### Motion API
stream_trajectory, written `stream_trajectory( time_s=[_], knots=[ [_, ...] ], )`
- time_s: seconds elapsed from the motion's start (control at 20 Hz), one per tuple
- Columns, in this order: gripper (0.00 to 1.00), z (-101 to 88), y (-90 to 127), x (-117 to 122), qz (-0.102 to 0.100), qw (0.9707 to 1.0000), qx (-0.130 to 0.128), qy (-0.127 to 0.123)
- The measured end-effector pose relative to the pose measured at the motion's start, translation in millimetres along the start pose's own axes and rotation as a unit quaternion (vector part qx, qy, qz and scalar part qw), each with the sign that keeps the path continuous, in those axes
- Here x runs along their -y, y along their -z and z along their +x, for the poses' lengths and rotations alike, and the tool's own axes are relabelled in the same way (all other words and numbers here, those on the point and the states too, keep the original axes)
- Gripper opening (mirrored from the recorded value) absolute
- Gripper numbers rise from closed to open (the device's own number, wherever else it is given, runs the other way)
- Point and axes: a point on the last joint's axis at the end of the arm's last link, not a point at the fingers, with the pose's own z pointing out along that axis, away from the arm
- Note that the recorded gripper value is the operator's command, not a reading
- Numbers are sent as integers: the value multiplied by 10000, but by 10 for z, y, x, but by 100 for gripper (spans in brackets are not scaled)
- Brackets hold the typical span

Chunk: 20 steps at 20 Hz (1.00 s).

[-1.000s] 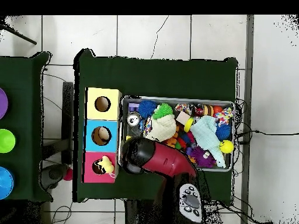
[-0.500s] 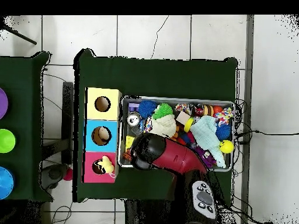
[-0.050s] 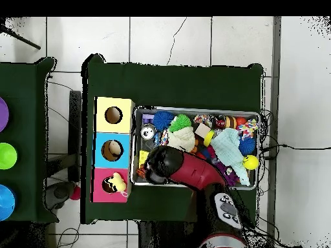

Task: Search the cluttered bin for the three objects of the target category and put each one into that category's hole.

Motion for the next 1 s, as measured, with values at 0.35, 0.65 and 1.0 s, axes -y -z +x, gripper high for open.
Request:
stream_trajectory(
  time_s=[0.35, 0.65, 1.0],
  knots=[
    [100, -104, -197, -137, -209, 9995, 235, 53],
    [100, -61, -337, -228, -265, 9995, 143, 118],
    [100, 18, -475, -298, -326, 9993, -26, 166]
  ],
)
